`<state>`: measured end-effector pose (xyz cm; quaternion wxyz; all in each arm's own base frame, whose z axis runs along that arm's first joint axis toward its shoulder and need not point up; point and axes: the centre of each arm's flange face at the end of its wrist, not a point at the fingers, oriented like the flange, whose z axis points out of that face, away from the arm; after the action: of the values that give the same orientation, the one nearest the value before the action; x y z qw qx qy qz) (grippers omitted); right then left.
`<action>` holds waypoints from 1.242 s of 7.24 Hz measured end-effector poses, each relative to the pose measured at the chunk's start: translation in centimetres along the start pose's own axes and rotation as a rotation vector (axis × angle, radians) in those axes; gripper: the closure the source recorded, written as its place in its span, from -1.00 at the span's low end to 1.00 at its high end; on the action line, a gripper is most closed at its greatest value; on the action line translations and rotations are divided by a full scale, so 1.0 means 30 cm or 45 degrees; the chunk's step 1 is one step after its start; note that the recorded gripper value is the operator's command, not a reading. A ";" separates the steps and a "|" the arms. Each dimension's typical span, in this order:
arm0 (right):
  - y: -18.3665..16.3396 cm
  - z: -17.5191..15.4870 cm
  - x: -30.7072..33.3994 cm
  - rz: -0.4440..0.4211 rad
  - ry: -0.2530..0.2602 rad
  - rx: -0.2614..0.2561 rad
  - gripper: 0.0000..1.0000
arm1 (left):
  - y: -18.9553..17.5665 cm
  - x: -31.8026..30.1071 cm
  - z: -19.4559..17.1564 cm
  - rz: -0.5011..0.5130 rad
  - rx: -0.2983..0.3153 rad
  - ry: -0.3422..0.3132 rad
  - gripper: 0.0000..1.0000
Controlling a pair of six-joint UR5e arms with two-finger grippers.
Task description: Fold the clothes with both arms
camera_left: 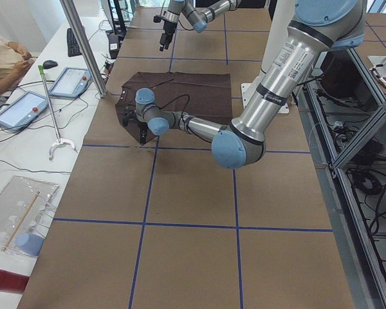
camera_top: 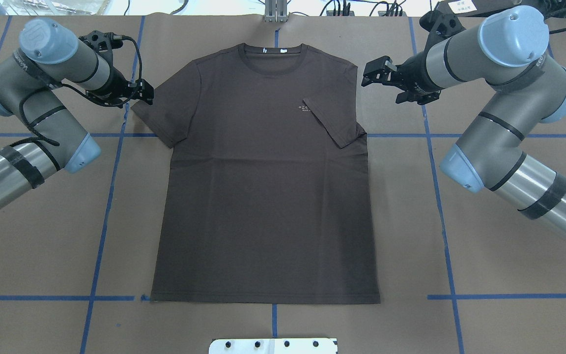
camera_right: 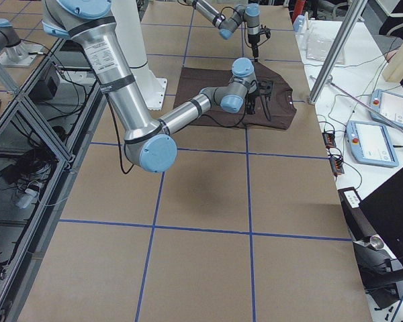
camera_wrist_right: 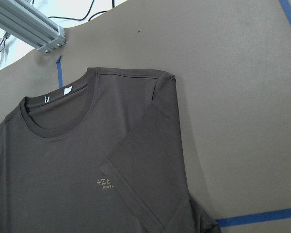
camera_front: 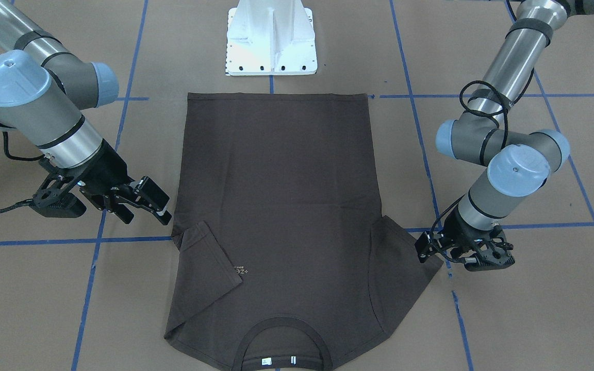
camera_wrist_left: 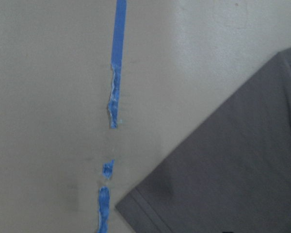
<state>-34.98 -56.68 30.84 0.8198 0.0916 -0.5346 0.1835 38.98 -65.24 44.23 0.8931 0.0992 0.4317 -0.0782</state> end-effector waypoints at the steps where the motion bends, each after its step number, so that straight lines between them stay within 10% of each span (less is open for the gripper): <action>1: -0.001 0.001 0.009 0.002 0.005 0.006 -1.00 | 0.000 -0.002 0.013 0.003 0.004 -0.002 -0.43; 3: -0.002 0.004 0.015 0.002 0.011 0.018 -1.00 | 0.019 -0.008 0.043 0.011 -0.010 -0.013 -0.31; 5: 0.006 0.024 0.022 0.000 0.024 0.026 -1.00 | 0.029 -0.014 0.058 0.015 -0.019 -0.020 0.99; 9: 0.039 0.063 0.024 -0.011 0.045 0.066 -1.00 | 0.024 0.027 0.031 0.022 -0.009 0.006 1.00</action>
<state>-36.80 -56.11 32.21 0.8273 0.1119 -0.5147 0.1952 40.34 -64.83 44.25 0.8931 0.0999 0.4332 -0.0686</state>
